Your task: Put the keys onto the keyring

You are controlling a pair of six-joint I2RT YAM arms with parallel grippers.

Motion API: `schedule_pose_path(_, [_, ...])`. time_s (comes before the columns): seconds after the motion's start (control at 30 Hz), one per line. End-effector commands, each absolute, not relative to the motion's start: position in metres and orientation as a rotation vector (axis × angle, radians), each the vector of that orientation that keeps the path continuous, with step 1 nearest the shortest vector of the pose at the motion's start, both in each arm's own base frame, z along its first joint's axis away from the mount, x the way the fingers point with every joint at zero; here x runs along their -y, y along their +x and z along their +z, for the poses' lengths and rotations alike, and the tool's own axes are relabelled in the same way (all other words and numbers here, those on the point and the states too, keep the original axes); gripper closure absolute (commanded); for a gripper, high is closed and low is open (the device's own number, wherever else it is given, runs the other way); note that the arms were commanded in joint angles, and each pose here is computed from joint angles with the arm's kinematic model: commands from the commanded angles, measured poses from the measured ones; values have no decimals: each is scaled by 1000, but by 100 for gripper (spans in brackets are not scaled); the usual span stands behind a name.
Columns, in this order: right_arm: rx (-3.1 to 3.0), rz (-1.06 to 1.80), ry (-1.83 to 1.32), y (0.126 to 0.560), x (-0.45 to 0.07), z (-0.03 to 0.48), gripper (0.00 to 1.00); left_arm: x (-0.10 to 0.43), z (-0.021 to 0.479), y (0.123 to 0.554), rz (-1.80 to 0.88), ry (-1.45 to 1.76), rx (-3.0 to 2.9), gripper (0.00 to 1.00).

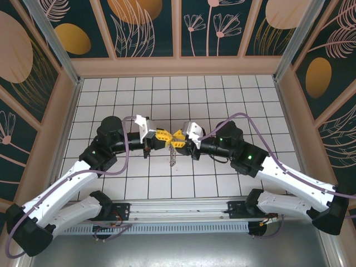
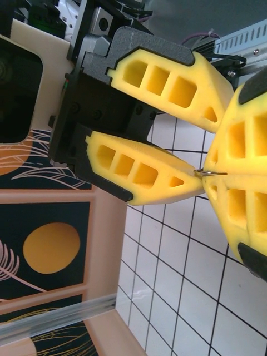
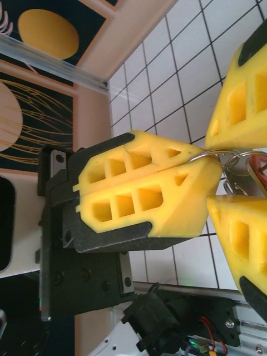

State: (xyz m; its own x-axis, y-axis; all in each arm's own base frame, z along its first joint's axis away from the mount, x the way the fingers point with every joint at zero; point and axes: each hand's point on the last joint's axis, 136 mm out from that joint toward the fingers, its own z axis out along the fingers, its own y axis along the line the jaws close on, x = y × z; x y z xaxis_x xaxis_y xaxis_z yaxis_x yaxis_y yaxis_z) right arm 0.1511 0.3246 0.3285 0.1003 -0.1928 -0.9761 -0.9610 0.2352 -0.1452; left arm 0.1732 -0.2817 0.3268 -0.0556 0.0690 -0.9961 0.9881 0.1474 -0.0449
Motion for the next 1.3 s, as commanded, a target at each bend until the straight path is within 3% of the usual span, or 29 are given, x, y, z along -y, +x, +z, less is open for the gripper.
schedule_pose_path(0.0, [-1248,947,-1199,133,-330,349,74,282,344,168,-1117,1126,-1272,100])
schedule_pose_path(0.27, [-1252,905,-1199,137,-328,355,100,283,341,171,-1115,1110,-1270,100])
schedule_pose_path(0.77, [-1356,739,-1293,161,-337,341,100,286,297,191,-1020,1172,-1513,100])
schedule_pose_path(1.17, [-1303,751,-1328,158,-338,342,100,285,292,200,-993,1145,-1583,100])
schedule_pose_path(1.27, [-1310,738,-1338,158,-337,340,100,284,290,200,-983,1150,-1604,93])
